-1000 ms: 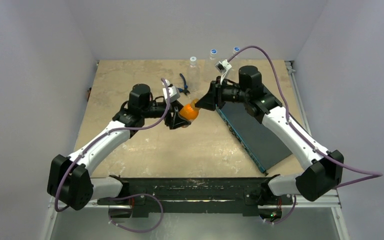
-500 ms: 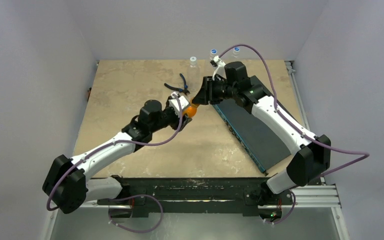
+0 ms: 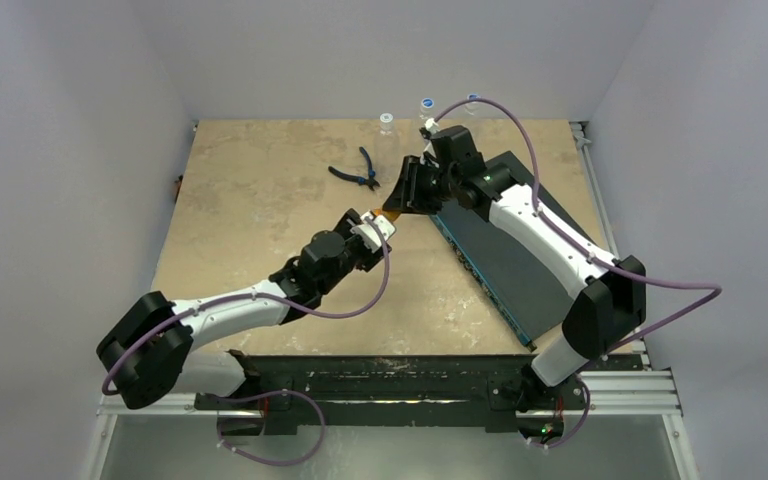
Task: Screw on the bottle caps
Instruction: Screw the bottle cap onto the plastic bottle.
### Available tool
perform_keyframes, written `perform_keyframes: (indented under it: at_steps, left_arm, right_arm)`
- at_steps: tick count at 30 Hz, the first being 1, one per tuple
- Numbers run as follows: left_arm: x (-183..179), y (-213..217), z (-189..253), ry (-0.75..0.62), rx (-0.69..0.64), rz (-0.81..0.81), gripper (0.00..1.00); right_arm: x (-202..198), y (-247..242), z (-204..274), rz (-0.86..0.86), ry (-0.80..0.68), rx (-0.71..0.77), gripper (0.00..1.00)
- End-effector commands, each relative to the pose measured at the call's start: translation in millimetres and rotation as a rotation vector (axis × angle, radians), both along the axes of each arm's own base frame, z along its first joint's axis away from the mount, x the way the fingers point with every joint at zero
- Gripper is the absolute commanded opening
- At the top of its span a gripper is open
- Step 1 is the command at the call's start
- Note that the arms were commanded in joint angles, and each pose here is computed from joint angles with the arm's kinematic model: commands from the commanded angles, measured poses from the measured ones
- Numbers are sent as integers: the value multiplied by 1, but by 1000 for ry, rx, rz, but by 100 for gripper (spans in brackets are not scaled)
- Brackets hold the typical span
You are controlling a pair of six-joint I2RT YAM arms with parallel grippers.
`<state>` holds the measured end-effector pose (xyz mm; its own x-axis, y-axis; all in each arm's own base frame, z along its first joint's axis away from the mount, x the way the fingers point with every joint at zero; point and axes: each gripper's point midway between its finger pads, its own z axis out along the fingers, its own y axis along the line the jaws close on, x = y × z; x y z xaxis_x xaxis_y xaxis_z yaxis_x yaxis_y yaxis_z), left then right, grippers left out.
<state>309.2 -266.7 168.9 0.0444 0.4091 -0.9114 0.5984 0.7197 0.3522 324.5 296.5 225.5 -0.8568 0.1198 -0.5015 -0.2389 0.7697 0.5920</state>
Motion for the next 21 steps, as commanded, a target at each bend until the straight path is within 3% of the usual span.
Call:
perform_keyframes:
  at_steps: [1, 4, 8, 11, 16, 21]
  left_arm:
    - [-11, -37, 106, -274, -281, -134, 9]
    - [-15, -32, 92, -224, -299, -120, 9]
    - [-19, -27, 73, -170, -315, -103, 9]
    - [-21, -26, 67, -142, -316, -109, 8]
    - [-22, -25, 66, -59, -352, -182, 8]
    - [-33, -32, 70, 83, -388, -380, 8]
  right_arm:
    - [-10, 13, 15, -11, 7, 6, 43]
    - [-6, 10, 44, -32, -63, 32, 55]
    - [-5, 4, 84, -60, -157, 75, 84]
    - [-7, -3, 104, -60, -220, 82, 97]
    - [-17, -21, 116, -59, -318, 63, 99]
    - [-28, -32, 123, 36, -456, 27, 99]
